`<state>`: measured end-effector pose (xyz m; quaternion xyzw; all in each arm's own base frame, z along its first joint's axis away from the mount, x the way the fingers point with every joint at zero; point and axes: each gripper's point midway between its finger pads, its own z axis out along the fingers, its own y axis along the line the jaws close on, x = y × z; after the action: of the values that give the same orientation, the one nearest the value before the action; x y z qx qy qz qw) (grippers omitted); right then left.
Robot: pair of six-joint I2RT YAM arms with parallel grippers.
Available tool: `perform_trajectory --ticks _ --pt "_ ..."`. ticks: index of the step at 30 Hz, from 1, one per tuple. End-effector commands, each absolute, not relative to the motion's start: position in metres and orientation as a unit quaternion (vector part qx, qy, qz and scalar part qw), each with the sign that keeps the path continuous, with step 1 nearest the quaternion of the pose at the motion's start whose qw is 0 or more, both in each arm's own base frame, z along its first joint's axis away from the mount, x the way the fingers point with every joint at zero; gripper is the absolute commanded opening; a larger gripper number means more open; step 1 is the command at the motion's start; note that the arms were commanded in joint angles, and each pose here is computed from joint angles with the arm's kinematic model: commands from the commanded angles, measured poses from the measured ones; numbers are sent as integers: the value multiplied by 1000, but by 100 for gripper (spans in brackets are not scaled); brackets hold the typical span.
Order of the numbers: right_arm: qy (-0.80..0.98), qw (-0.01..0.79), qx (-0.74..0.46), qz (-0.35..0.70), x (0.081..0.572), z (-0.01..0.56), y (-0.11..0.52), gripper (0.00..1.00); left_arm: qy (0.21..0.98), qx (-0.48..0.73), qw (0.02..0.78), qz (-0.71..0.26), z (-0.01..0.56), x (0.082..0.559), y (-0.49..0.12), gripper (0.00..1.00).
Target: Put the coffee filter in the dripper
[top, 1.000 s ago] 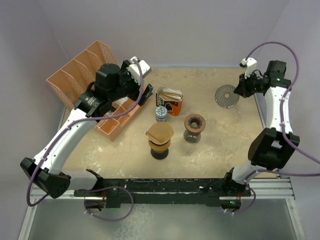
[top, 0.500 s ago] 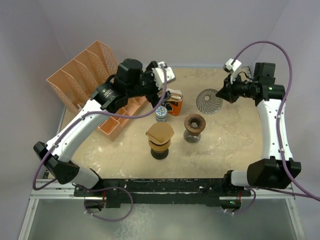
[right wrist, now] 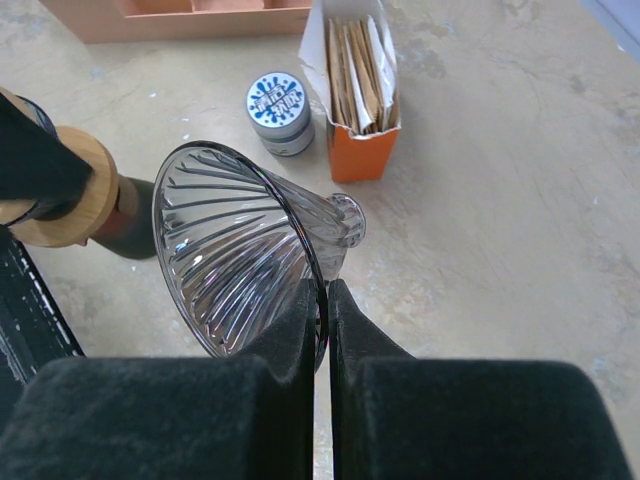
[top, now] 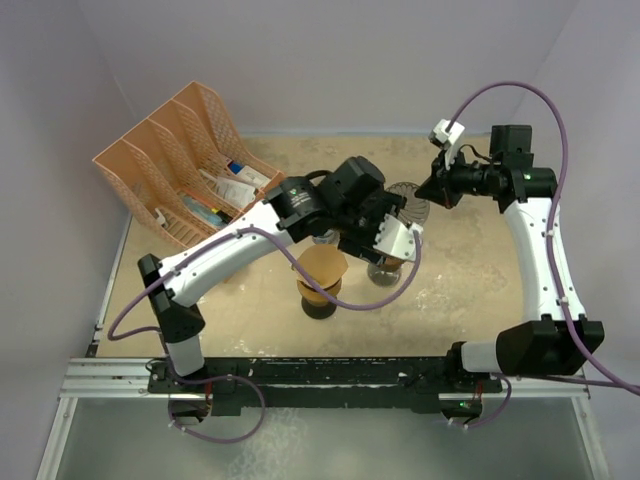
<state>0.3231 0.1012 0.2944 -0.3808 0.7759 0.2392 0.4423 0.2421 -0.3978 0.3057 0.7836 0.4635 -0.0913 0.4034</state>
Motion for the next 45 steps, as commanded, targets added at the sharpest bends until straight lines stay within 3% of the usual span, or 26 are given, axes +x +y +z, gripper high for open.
perform_trajectory --ticks 1,6,19,24,34,45 --pt "759 443 -392 271 317 303 120 0 399 834 382 -9 302 251 -402 75" --pt "759 438 -397 272 317 302 125 0 371 858 356 29 287 255 -411 71" --pt "758 434 -405 271 315 301 132 0 351 871 324 113 259 282 -421 49" --pt "760 430 -405 272 316 298 133 0 347 872 318 136 254 288 -424 37" --pt "771 421 -405 252 321 285 127 1 364 858 345 113 264 282 -428 2" --pt "792 400 -408 214 324 260 113 10 409 818 405 16 282 260 -443 0"
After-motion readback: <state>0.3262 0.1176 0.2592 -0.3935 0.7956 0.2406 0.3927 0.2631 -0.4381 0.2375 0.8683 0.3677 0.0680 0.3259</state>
